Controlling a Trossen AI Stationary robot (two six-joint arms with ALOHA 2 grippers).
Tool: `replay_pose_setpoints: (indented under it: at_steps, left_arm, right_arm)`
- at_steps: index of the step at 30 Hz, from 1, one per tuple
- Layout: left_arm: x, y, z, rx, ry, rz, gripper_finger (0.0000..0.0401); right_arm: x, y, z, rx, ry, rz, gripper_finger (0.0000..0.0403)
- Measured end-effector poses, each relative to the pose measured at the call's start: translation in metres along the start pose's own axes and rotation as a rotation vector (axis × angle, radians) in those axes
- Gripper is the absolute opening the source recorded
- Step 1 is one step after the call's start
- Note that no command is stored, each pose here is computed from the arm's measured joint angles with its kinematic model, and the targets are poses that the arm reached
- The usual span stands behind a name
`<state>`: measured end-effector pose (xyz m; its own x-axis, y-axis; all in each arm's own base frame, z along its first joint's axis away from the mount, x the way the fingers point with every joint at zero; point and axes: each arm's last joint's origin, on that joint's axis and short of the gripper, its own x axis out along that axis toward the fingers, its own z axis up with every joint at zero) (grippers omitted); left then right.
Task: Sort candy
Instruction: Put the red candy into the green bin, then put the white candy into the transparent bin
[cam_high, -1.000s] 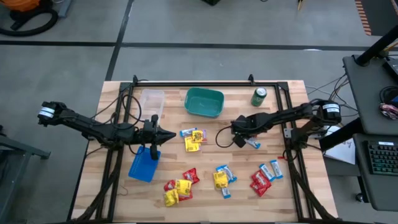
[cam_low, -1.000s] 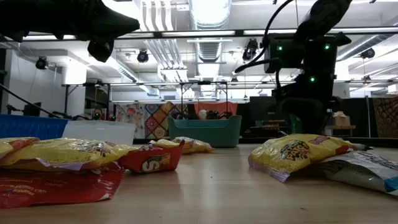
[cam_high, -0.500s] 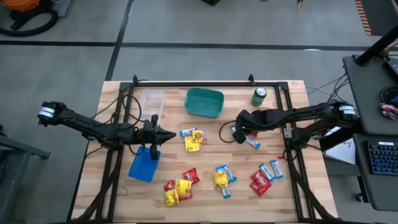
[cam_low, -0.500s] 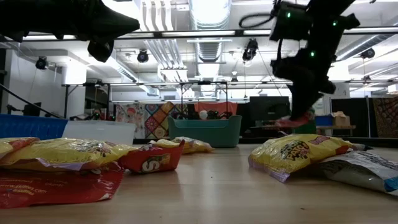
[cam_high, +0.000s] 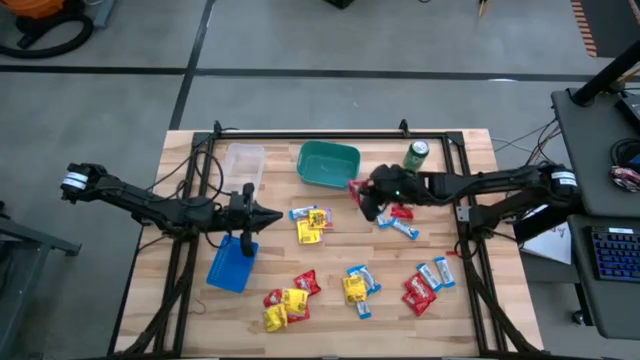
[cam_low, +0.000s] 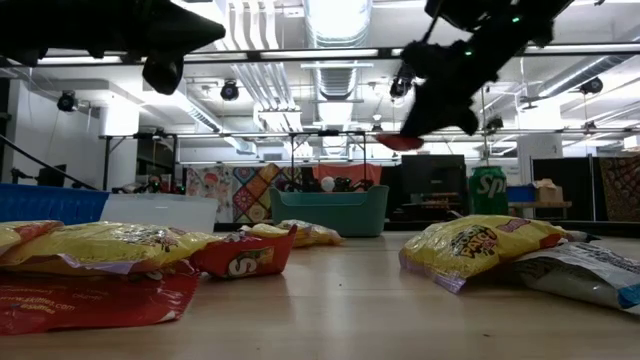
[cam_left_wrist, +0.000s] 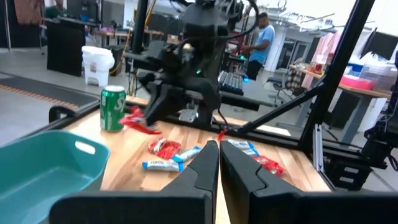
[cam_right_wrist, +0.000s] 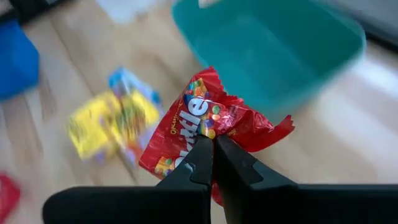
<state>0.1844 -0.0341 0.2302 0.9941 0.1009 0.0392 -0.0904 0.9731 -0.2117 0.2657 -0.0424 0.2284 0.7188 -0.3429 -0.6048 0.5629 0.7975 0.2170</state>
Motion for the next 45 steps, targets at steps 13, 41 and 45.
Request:
replay_pose_setpoints:
  at_steps: [13,41,45]
  left_arm:
    - [0.000,-0.001,0.003,-0.003,-0.029,-0.006,0.0000]
    - [0.008,-0.001,-0.009,0.007,0.023,0.002,0.0000]
    - [0.016,-0.002,-0.019,0.015,0.046,0.007,0.0000]
  right_arm:
    - [0.068,-0.029,0.041,0.039,-0.138,-0.101,0.0009]
    - [0.060,-0.008,0.062,-0.167,-0.020,-0.118,0.0192]
    - [0.039,0.005,0.058,-0.243,0.020,-0.089,0.0195]
